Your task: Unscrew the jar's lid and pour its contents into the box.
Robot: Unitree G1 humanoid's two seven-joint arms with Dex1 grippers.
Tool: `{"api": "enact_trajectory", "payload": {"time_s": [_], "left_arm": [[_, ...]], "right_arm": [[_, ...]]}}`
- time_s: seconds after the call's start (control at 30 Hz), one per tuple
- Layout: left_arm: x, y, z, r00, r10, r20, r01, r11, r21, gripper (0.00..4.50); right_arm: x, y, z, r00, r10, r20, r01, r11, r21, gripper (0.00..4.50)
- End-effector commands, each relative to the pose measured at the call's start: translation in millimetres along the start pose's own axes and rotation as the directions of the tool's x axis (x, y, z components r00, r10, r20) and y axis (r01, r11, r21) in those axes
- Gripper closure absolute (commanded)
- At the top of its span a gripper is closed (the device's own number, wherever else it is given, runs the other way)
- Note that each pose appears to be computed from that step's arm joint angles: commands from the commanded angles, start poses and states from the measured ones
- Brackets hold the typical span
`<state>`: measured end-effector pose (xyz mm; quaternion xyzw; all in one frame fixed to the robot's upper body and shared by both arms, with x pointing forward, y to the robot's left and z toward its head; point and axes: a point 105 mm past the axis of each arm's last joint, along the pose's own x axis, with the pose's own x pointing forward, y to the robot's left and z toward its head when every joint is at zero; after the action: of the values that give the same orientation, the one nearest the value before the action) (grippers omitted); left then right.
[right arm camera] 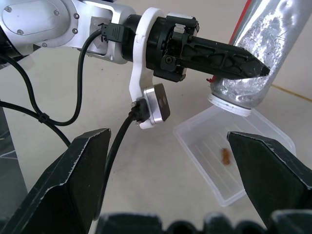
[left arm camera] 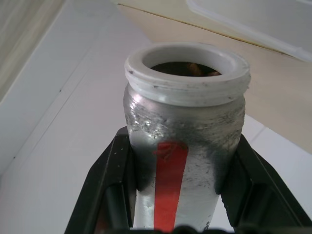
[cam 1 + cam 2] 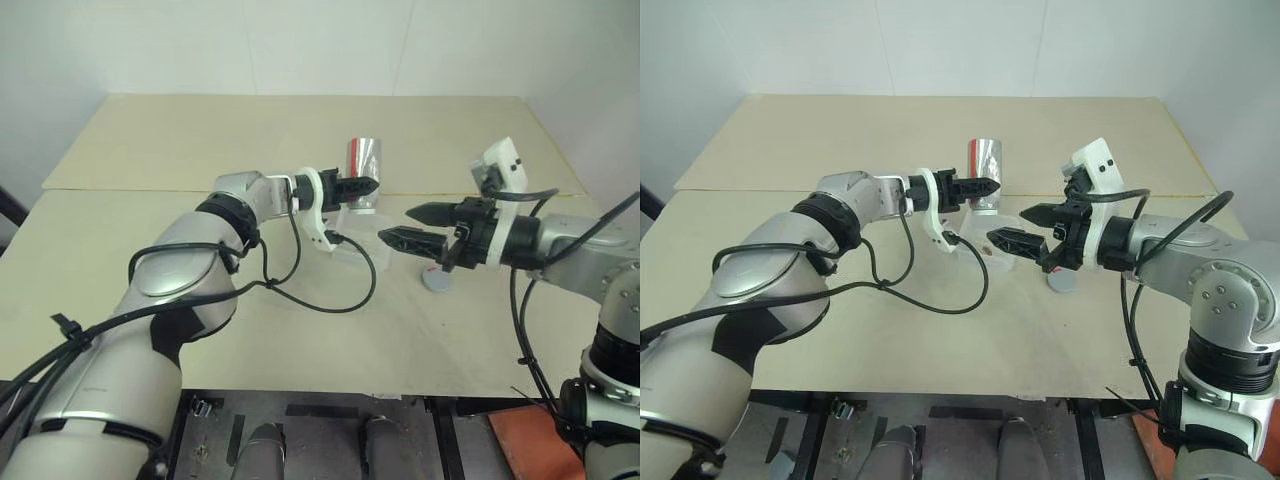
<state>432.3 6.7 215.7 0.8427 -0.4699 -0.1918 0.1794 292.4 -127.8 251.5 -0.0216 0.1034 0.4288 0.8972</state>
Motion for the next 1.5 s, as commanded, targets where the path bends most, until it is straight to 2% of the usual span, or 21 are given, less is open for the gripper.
{"api": "enact_trajectory", "payload": {"time_s": [0.03, 0.2, 0.27, 0.37, 0.5, 0.57, 0.6, 0.63, 0.7, 0.77, 0.87, 1.0, 1.1, 1.27, 1.33, 1.4, 1.5], "left_arm": [[-1, 11, -21, 0.997, 0.023, -0.068, -0.024, 1.0, -0.013, 2.59], [-12, 5, -29, 0.99, 0.024, -0.139, -0.046, 0.986, -0.162, 2.59], [-18, 5, -33, 0.981, 0.041, -0.19, -0.097, 0.951, -0.295, 2.59], [-32, 0, -45, 0.956, 0.012, -0.294, -0.174, 0.829, -0.532, 2.59], [-49, -10, -56, 0.923, -0.057, -0.38, -0.28, 0.579, -0.766, 2.59], [-60, -23, -61, 0.899, -0.127, -0.418, -0.359, 0.331, -0.873, 2.59], [-69, -33, -62, 0.888, -0.167, -0.428, -0.405, 0.157, -0.901, 2.59], [-75, -39, -62, 0.887, -0.182, -0.425, -0.426, 0.034, -0.904, 2.59], [-85, -49, -58, 0.892, -0.205, -0.403, -0.438, -0.169, -0.883, 2.59], [-100, -59, -51, 0.903, -0.212, -0.373, -0.429, -0.434, -0.792, 2.59], [-112, -62, -39, 0.905, -0.218, -0.364, -0.418, -0.605, -0.677, 2.59], [-122, -64, -19, 0.89, -0.242, -0.386, -0.435, -0.705, -0.56, 2.59], [-126, -72, 1, 0.859, -0.285, -0.425, -0.483, -0.727, -0.488, 2.59], [-125, -77, 21, 0.846, -0.307, -0.435, -0.503, -0.728, -0.465, 2.59], [-125, -78, 27, 0.848, -0.312, -0.429, -0.505, -0.722, -0.472, 1.88], [-125, -81, 33, 0.855, -0.322, -0.407, -0.498, -0.731, -0.467, 1.42], [-127, -83, 39, 0.864, -0.326, -0.384, -0.487, -0.733, -0.474, 0.47]], "right_arm": [[-8, 6, 11, 0.999, -0.007, 0.046, 0.009, 0.999, -0.04, 0.02], [-9, 5, 9, 0.999, -0.016, 0.051, 0.017, 0.999, -0.032, 0.02], [-9, 5, 8, 0.999, -0.016, 0.05, 0.018, 0.999, -0.032, 0.02], [-9, 6, 5, 0.999, -0.014, 0.052, 0.016, 0.999, -0.03, 0.02], [-8, 7, 6, 0.997, -0.004, 0.08, 0.006, 1.0, -0.03, 0.02], [-9, 9, 8, 0.995, 0.0, 0.098, 0.004, 0.999, -0.041, 0.02], [-9, 10, 8, 0.994, 0.004, 0.106, 0.002, 0.998, -0.055, 0.02], [-10, 10, 8, 0.994, 0.006, 0.111, 0.001, 0.998, -0.065, 0.02], [-11, 11, 6, 0.994, 0.009, 0.107, 0.0, 0.996, -0.089, 0.02], [-13, 11, 4, 0.996, 0.009, 0.093, 0.002, 0.993, -0.121, 0.02], [-16, 9, 1, 0.997, 0.009, 0.079, 0.003, 0.99, -0.14, 0.02], [-16, 8, 0, 0.997, 0.011, 0.072, 0.0, 0.988, -0.155, 0.02], [-17, 9, 0, 0.998, 0.021, 0.067, -0.009, 0.987, -0.162, 0.02], [-17, 9, 0, 0.998, 0.024, 0.06, -0.014, 0.986, -0.169, 0.02], [-17, 10, 0, 0.998, 0.025, 0.059, -0.015, 0.985, -0.17, 0.0], [-16, 10, -1, 0.998, 0.027, 0.057, -0.017, 0.985, -0.17, 0.0], [-16, 11, -2, 0.998, 0.028, 0.055, -0.018, 0.985, -0.17, 0.0]]}}
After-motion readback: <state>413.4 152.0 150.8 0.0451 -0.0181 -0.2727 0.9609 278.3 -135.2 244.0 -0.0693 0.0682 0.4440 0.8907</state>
